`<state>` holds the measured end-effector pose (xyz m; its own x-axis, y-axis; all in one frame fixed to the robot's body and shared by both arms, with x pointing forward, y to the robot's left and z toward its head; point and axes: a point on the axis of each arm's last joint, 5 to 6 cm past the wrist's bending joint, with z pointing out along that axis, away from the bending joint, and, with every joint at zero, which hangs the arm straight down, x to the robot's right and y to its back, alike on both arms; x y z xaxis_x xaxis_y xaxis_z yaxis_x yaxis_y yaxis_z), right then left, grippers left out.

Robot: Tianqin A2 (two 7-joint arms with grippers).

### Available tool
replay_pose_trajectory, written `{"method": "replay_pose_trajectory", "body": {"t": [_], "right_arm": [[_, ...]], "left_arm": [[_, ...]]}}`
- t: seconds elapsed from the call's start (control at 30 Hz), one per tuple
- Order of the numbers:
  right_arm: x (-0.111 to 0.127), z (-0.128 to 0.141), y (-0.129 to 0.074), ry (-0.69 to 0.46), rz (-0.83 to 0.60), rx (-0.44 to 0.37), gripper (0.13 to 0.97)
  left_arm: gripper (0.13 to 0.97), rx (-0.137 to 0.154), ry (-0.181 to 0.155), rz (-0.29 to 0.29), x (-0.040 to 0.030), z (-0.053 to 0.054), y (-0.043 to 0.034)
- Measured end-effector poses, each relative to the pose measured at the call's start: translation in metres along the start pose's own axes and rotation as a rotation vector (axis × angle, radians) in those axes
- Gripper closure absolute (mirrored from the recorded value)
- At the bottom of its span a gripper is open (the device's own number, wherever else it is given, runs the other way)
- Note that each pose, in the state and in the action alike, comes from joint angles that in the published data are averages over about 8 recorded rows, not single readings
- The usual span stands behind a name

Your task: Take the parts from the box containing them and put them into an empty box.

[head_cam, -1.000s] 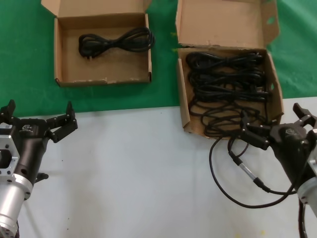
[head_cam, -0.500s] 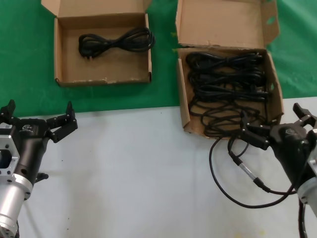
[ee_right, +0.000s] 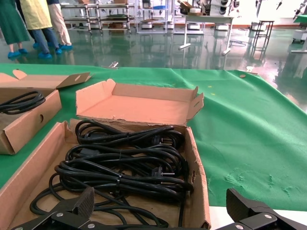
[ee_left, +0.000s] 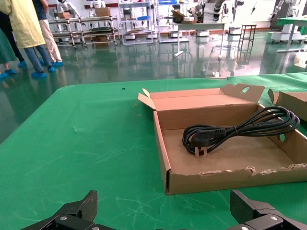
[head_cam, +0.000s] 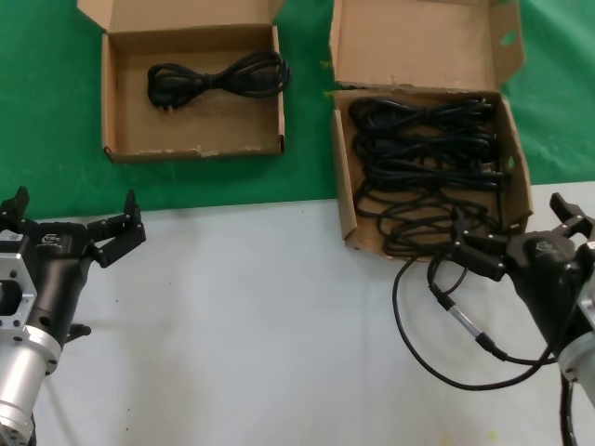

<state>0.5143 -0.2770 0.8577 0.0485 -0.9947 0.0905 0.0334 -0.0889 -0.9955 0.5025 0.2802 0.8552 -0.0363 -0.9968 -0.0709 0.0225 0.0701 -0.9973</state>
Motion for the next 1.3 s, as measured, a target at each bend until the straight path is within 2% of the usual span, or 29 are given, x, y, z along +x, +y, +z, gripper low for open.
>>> {"method": "replay_pose_trajectory", "body": {"t": [1.3], "right_arm": [[0.0000,0.0000,0.0000,0.000,0.000,0.000,0.130]], "left_arm": [[0.132,0.000,0.000,0.000,0.0000,0.0000,0.0000]]}}
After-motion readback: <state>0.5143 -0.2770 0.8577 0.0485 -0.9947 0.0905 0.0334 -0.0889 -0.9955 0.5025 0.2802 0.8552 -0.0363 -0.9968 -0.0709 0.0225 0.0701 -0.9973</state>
